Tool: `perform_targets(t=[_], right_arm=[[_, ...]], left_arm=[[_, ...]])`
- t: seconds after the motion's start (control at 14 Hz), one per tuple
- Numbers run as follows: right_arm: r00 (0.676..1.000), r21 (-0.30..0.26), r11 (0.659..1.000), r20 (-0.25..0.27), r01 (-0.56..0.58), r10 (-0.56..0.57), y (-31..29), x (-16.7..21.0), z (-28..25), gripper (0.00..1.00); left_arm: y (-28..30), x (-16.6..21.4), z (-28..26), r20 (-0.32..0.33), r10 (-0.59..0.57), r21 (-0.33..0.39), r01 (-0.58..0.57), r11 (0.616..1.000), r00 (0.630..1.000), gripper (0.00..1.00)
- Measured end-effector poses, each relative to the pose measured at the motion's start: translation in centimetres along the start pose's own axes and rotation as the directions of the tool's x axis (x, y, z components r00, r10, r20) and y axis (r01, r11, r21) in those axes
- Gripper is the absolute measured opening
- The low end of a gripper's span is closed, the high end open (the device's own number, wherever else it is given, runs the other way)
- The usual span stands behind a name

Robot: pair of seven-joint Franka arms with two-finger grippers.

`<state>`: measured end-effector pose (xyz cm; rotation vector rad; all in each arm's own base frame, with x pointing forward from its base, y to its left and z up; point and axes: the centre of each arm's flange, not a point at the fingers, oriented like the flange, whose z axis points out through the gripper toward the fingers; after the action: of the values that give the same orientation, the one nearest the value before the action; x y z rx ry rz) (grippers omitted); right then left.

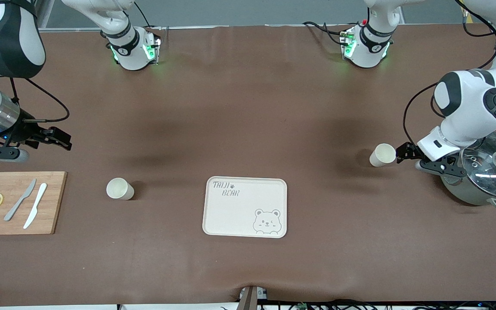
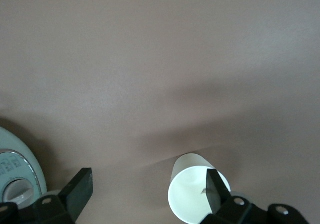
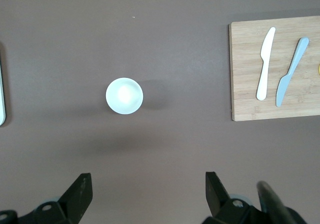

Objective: Place white IKEA cup upright on tray with both arms
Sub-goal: 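Lower the left gripper around the cup rim and close it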

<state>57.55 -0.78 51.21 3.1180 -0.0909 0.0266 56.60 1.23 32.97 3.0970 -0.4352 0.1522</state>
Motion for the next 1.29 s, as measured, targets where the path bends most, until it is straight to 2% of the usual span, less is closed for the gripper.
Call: perform_targets(t=[1.29], right_arm=[[1.000, 0.000, 1.000, 0.000, 0.000, 0.000, 0.0, 0.0, 0.0, 1.00]], left_arm=[[1.6, -6.2, 7.8, -0.057, -0.001, 0.016, 0.002, 1.000, 0.998, 1.00]])
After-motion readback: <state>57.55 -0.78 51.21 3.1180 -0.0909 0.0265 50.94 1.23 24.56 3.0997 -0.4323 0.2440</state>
